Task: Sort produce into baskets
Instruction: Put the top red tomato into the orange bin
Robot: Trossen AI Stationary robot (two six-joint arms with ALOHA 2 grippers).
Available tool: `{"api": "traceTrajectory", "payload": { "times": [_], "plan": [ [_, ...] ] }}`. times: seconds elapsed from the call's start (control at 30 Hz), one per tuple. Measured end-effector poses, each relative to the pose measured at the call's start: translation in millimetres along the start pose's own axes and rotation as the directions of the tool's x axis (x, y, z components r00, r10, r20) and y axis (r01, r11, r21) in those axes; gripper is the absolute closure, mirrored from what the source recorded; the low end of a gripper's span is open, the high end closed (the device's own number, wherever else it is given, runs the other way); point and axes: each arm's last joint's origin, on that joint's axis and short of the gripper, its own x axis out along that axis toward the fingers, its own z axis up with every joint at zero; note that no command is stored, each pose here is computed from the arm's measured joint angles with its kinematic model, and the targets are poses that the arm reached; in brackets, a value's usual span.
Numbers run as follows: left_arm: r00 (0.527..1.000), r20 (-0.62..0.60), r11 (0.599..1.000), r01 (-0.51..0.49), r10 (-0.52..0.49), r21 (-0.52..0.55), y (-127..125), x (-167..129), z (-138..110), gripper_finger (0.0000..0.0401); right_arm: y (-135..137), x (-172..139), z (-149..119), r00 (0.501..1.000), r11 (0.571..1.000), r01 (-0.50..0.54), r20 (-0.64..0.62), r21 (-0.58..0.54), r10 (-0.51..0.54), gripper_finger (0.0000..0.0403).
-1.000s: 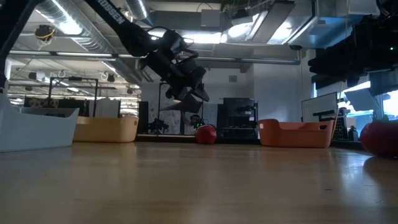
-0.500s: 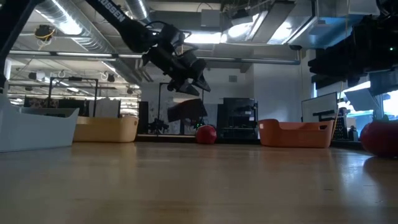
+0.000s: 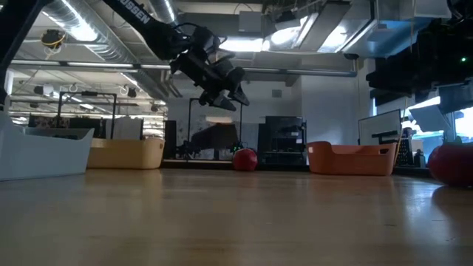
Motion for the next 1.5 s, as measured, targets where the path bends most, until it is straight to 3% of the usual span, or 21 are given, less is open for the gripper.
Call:
{"api": "traceTrajectory", "payload": {
  "times": [0.27, 0.53, 1.07, 1.5],
  "plan": [
    [0.992, -0.126, 0.999, 0.010, -0.014, -0.032, 2.2, 37.0, -25.7, 0.0105, 0.1, 0.0, -0.1, 1.000, 1.000, -0.003, -0.001, 0.000, 0.003, 0.0249],
    [0.952, -0.306, 1.000, -0.006, -0.002, -0.023, 2.7, 71.2, -24.7, 0.0105, -0.3, -0.2, -1.7, 1.000, 1.000, 0.000, -0.020, -0.015, 0.000, 0.0249],
    [0.935, -0.356, 1.000, -0.003, 0.004, 0.003, 2.9, 79.0, -24.6, 0.0105, -0.3, -0.2, -1.9, 1.000, 1.000, 0.000, -0.023, -0.015, 0.000, 0.0249],
    [0.919, -0.392, 0.997, 0.057, -0.036, 0.044, 2.8, 96.3, -45.1, 0.0105, -0.2, -0.1, -2.1, 1.000, 1.000, -0.001, -0.022, -0.013, 0.000, 0.0249]
  ]
}}
